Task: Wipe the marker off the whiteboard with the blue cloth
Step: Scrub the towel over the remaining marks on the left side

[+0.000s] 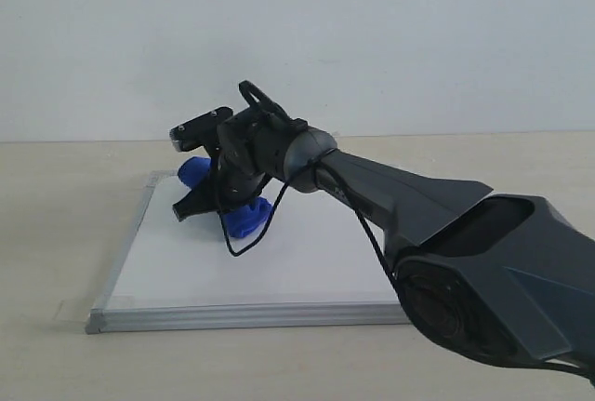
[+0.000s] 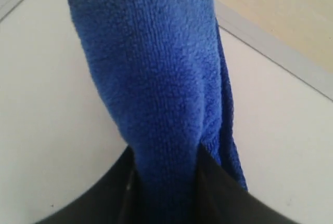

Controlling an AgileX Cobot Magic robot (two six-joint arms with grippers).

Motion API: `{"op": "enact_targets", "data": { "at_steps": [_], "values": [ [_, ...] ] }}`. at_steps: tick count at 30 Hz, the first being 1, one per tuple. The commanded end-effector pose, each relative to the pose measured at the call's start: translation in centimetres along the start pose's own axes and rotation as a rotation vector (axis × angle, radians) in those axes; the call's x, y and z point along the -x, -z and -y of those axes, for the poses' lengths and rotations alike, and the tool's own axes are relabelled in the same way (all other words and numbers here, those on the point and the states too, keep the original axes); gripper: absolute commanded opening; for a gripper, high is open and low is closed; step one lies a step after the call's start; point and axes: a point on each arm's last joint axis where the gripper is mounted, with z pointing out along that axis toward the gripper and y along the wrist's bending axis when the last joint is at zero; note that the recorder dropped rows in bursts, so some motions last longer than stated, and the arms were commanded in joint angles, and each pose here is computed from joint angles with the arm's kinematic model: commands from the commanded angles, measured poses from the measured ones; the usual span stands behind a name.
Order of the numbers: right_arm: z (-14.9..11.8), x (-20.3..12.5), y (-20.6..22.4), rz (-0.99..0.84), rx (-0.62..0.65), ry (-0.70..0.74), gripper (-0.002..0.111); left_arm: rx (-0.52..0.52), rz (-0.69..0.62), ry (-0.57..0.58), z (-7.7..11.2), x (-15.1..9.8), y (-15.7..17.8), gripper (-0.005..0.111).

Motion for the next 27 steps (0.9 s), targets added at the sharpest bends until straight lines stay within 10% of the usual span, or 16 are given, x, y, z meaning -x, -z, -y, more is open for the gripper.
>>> {"op": "enact_targets", "data": {
  "at_steps": [1,5,14,27],
  "values": [
    [-3.4,-2.1,-1.5,-0.088,0.142,0.128,0.000,-0.001,0.003,0.002,0.0,-0.1,0.0,0.004],
    [-8.1,-2.2,-0.5,-0.064,0.362,0.245,0.000,-0.001,0.003,0.002,0.0,-0.1,0.0,0.004],
    [1.3,-2.8,-0.7,-0.237,-0.233,0.165,0.000,-0.001,0.003,0.002,0.0,-0.1,0.0,0.004],
    [-6.2,-1.7,4.8,-0.335,0.308,0.284,0.000,-0.001,0.003,0.002,0.0,-0.1,0.0,0.004]
  ]
}}
